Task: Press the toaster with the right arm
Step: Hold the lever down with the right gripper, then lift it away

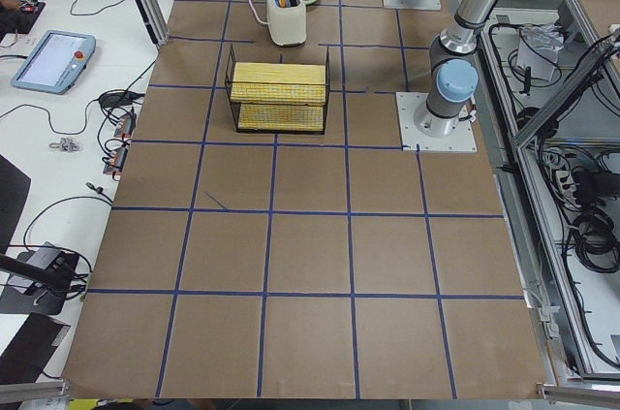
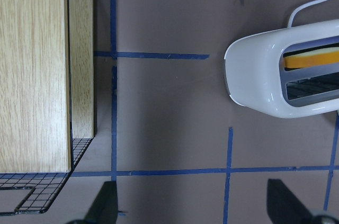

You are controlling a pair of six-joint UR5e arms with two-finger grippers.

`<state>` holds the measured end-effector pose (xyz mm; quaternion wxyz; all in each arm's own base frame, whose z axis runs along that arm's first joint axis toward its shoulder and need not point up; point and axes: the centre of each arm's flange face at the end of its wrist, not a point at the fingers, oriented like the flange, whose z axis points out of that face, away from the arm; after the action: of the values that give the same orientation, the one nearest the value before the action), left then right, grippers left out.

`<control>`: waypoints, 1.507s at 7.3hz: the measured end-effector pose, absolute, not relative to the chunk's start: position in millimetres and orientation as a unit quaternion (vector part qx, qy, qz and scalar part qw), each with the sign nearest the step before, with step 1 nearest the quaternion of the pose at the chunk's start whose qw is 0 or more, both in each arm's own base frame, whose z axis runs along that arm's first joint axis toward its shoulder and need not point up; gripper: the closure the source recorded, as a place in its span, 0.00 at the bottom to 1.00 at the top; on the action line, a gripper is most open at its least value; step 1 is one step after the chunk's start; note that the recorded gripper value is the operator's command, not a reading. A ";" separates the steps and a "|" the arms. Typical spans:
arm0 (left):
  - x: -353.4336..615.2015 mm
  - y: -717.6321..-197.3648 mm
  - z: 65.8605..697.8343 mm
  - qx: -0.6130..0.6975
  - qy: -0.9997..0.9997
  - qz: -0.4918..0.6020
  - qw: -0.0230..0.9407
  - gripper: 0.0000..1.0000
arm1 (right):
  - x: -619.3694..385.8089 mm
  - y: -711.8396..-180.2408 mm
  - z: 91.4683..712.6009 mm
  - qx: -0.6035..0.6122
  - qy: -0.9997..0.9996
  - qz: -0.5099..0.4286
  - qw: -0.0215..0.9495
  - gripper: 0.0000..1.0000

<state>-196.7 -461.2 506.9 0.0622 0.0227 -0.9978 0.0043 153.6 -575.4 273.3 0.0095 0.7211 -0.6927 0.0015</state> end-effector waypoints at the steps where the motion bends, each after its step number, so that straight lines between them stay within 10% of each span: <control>1: -196.7 -461.2 506.9 0.023 -0.998 0.004 0.062 0.00 | 153.7 -574.4 269.3 0.721 -0.693 0.001 0.009 0.95; 11: -196.7 -461.2 507.2 0.023 -0.998 0.005 0.062 0.00 | 154.2 -567.8 308.5 0.715 -0.698 0.024 0.033 0.94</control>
<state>-196.7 -461.2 507.2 0.0622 0.0227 -0.9978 0.0046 154.2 -567.8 308.5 0.0327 0.7153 -0.6977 0.0238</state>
